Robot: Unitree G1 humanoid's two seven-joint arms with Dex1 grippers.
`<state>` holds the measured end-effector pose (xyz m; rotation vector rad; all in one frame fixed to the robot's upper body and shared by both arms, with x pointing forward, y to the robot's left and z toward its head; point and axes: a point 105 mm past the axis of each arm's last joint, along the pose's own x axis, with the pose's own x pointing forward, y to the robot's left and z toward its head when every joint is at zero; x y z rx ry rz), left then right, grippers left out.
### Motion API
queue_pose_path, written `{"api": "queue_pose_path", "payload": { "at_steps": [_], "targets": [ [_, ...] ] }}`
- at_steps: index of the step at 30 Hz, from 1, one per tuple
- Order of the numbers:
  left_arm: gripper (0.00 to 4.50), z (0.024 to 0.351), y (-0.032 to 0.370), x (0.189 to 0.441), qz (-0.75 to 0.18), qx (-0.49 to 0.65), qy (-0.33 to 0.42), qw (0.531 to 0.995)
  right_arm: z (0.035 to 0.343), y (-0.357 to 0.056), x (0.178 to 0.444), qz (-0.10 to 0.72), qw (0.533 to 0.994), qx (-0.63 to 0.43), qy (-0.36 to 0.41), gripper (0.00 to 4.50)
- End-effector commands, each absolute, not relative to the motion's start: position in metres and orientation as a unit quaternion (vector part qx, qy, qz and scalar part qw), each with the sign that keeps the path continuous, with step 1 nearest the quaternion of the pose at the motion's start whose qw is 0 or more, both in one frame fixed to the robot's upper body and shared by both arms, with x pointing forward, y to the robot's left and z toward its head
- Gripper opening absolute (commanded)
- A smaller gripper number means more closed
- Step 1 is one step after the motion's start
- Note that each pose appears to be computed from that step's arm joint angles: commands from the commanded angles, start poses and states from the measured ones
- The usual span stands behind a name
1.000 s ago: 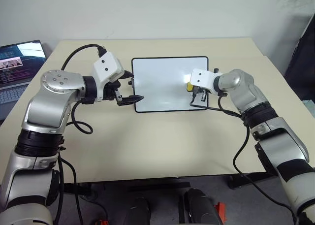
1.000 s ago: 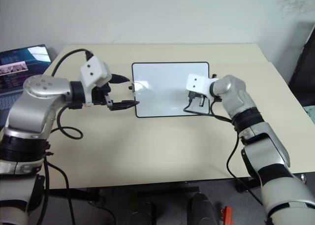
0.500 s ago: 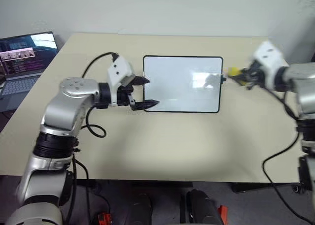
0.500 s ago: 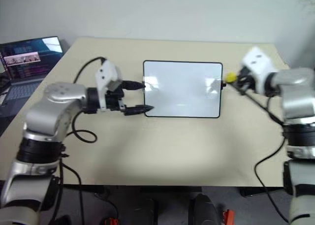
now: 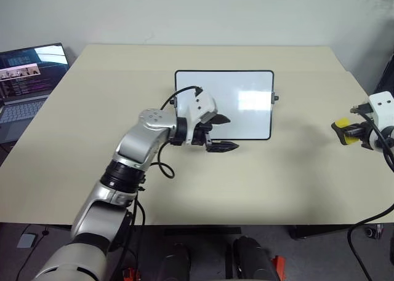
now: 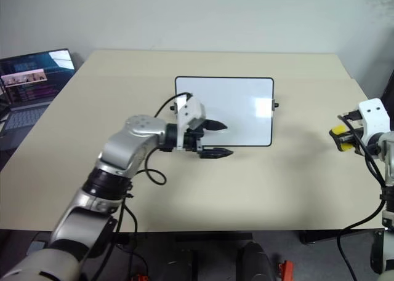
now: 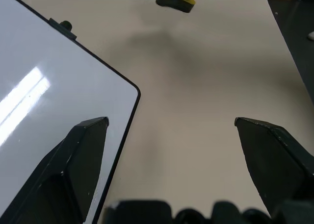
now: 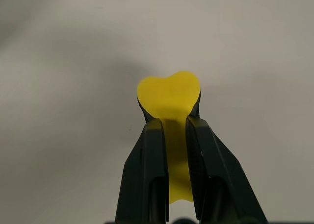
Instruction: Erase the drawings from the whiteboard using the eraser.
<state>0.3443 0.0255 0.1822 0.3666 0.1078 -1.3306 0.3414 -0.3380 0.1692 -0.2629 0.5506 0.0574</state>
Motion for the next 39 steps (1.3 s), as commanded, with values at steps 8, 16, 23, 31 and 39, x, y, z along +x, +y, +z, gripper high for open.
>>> {"api": "queue_pose_path", "payload": {
  "at_steps": [8,16,23,31,39],
  "targets": [
    [4.50,0.191,0.015,0.338,-0.623,0.180,0.027,0.761,0.170,-0.364,0.341,-0.018,0.953,-0.115,0.279,0.21],
    [4.50,0.195,0.014,0.335,-0.626,0.166,0.021,0.762,0.162,-0.375,0.340,-0.027,0.949,-0.111,0.294,0.21],
    [4.50,0.196,0.023,0.337,-0.617,0.159,0.024,0.771,0.162,-0.377,0.341,-0.026,0.946,-0.115,0.301,2.41],
    [4.50,0.200,0.033,0.342,-0.602,0.158,0.022,0.783,0.176,-0.375,0.345,-0.020,0.953,-0.107,0.281,4.47],
    [4.50,0.231,0.088,0.373,-0.475,0.111,-0.036,0.872,0.233,-0.315,0.377,0.064,0.988,-0.098,0.100,4.47]
  ]
}}
